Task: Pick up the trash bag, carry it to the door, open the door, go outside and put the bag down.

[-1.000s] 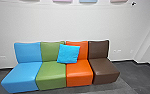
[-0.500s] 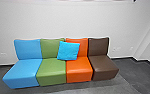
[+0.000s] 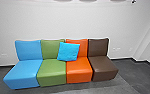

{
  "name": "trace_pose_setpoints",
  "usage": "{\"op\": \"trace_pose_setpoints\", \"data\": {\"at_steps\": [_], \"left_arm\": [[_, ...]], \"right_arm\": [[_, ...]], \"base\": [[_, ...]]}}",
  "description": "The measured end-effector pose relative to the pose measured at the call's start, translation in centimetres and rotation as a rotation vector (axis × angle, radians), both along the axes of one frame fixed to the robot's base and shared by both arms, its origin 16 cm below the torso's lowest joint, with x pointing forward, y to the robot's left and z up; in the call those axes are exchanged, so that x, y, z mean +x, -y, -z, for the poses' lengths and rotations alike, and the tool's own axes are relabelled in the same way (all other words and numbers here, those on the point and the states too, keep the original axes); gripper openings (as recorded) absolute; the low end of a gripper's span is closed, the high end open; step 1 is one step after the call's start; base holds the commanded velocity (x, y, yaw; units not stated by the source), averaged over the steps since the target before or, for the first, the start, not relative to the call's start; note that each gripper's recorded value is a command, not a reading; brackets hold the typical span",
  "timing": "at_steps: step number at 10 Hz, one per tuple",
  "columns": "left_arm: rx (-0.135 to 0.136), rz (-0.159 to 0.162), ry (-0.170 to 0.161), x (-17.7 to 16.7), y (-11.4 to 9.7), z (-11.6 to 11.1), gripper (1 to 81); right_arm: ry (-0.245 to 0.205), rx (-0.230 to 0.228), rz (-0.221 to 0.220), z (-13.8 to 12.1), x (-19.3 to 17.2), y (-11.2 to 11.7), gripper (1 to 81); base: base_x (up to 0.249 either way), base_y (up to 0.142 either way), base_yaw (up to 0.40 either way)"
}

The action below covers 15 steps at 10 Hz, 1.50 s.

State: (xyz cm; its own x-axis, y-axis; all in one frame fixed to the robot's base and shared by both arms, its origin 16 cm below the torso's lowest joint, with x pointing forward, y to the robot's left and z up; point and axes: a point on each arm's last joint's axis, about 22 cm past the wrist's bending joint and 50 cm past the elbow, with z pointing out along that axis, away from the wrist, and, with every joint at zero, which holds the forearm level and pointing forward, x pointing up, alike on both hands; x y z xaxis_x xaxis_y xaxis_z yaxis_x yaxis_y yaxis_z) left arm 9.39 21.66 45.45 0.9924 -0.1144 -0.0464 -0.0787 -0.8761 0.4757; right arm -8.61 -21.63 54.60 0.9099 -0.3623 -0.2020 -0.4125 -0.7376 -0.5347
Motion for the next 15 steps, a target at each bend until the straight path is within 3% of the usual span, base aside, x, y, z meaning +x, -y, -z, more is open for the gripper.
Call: {"op": "trace_pose_setpoints", "data": {"at_steps": [2,4,6,9,12,15], "left_arm": [[0.013,0.003,0.072,2.4,0.3,-0.5,1.0],[0.047,0.000,0.112,3.8,-0.2,-0.3,1.0],[0.078,0.002,0.111,3.5,-0.7,0.4,1.0],[0.076,0.029,0.115,2.7,0.3,0.8,1.0],[0.118,0.032,0.104,1.3,-1.4,1.5,1.0],[0.151,0.044,0.118,1.5,-1.3,2.2,1.0]], "right_arm": [[0.070,-0.004,-0.001,0.5,1.7,0.0,81.1],[0.110,-0.008,-0.002,0.9,2.7,-0.2,81.1],[0.110,-0.005,-0.005,1.1,2.5,-0.5,81.1],[0.099,-0.041,-0.012,2.7,2.3,0.0,81.1],[0.069,-0.096,-0.038,5.3,2.0,0.8,81.1],[0.040,-0.143,-0.061,7.8,1.7,0.4,81.1]], "base": [[0.000,0.000,0.000],[0.000,0.000,0.000],[0.000,0.000,0.000],[0.000,0.000,0.000],[0.000,0.000,0.000],[0.000,0.000,0.000]]}}
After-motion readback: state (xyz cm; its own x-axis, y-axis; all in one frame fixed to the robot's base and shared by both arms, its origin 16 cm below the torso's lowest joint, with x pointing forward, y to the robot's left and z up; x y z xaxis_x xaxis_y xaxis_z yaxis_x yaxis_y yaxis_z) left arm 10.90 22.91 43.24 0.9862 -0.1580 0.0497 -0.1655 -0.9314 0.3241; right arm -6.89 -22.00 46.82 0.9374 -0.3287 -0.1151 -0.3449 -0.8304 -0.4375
